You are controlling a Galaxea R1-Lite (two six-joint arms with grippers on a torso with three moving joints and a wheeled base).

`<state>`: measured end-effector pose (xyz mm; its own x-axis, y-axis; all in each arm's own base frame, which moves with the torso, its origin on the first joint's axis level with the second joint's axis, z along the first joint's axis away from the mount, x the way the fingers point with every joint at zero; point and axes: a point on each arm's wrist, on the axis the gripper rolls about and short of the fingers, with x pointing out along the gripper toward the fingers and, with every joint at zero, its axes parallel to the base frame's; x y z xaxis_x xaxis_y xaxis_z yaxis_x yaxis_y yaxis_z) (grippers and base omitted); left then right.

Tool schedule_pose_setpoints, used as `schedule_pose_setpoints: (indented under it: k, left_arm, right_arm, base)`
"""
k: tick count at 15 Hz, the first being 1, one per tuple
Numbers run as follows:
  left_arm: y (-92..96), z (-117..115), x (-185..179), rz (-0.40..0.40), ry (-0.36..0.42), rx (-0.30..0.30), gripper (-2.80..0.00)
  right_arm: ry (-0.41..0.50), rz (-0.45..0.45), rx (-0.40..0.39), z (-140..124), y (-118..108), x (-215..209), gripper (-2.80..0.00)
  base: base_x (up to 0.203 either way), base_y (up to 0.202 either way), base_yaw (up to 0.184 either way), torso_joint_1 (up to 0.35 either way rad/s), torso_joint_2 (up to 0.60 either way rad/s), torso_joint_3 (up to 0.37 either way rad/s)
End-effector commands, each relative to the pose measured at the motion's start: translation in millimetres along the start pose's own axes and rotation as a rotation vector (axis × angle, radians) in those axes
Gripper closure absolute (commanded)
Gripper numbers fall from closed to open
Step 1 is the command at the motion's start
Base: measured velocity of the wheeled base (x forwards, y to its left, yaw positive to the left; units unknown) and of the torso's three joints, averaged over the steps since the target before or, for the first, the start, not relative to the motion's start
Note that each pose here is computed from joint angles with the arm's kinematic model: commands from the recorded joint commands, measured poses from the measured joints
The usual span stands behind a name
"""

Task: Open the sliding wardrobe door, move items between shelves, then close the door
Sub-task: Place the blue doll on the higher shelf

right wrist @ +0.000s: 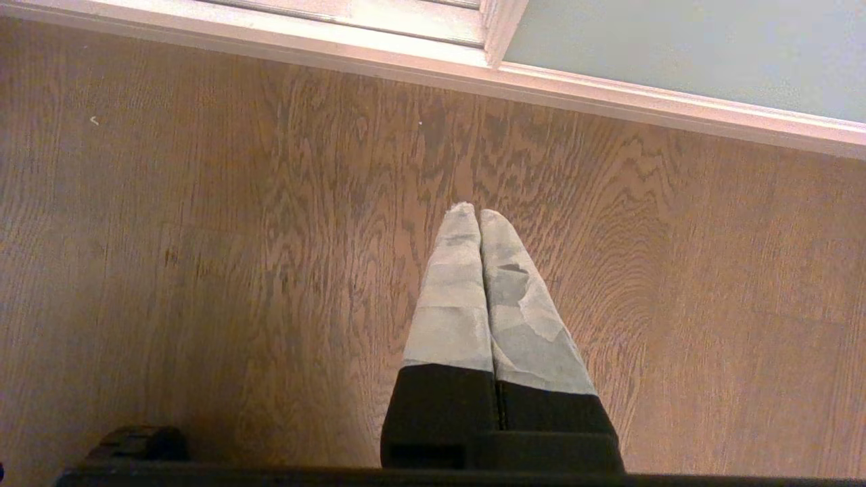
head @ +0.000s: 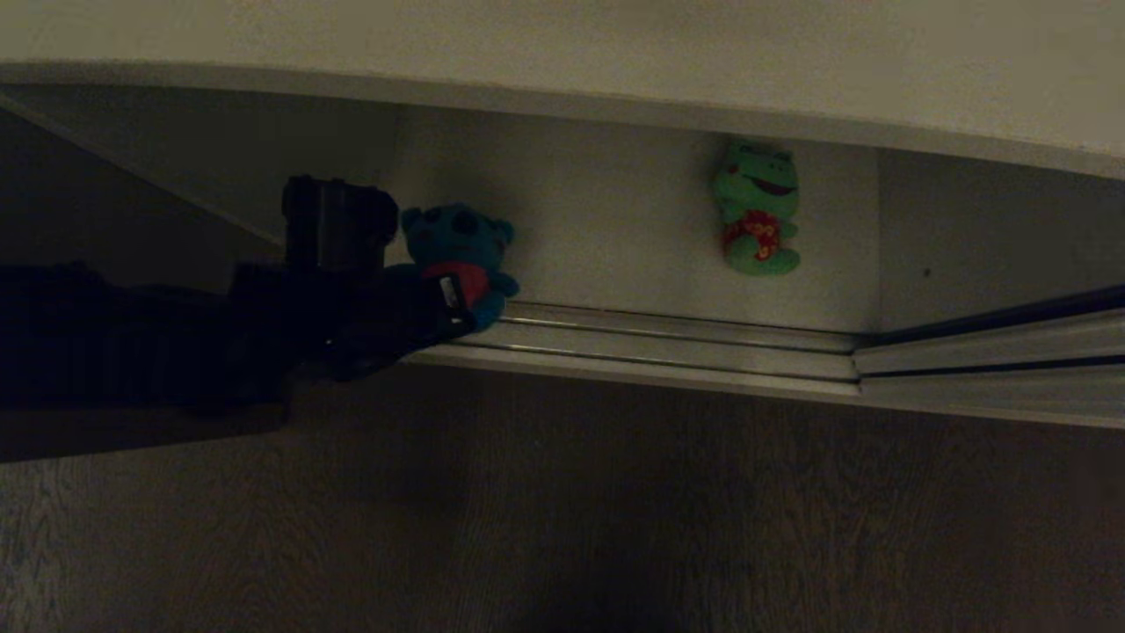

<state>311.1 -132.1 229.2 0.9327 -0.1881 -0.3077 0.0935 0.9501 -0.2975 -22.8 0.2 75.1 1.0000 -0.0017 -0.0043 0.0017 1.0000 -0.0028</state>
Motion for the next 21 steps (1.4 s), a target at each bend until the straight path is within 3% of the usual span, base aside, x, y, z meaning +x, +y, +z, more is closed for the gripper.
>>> schedule_pose_setpoints:
  k: [1,5,7,10,15,17,21]
  left_arm:
    - [2.8,0,-41,-0.015,0.009,0.007,0.0]
    - [22.0,-28,-91,-0.004,0.104,0.051,0.0]
    - [34.1,-41,-119,-0.021,0.146,0.107,0.0]
    - [54.0,-60,-167,-0.055,0.167,0.167,0.0]
    - [87.2,-87,-247,-0.043,0.197,0.194,0.0]
    - [98.2,-93,-275,-0.018,0.164,0.186,0.0]
    - [110.1,-115,-316,0.087,0.004,0.212,0.0]
  right_arm:
    - [0.0,0.0,0.0,0,0,0,0.0]
    - [-0.001,0.0,0.0,0,0,0,0.0]
    - [0.0,0.0,0.0,0,0,0,0.0]
    - [-0.001,0.0,0.0,0,0,0,0.0]
    - [-0.001,0.0,0.0,0,0,0,0.0]
    - [-0.001,0.0,0.0,0,0,0,0.0]
    - [-0.001,0.0,0.0,0,0,0,0.0]
  base:
    - [0.0,0.0,0.0,0.0,0.0,0.0]
    - [0.0,0.0,0.0,0.0,0.0,0.0]
    - [0.0,0.0,0.0,0.0,0.0,0.0]
    - [0.0,0.0,0.0,0.0,0.0,0.0]
    - [0.0,0.0,0.0,0.0,0.0,0.0]
    - [0.0,0.0,0.0,0.0,0.0,0.0]
    - [0.0,0.0,0.0,0.0,0.0,0.0]
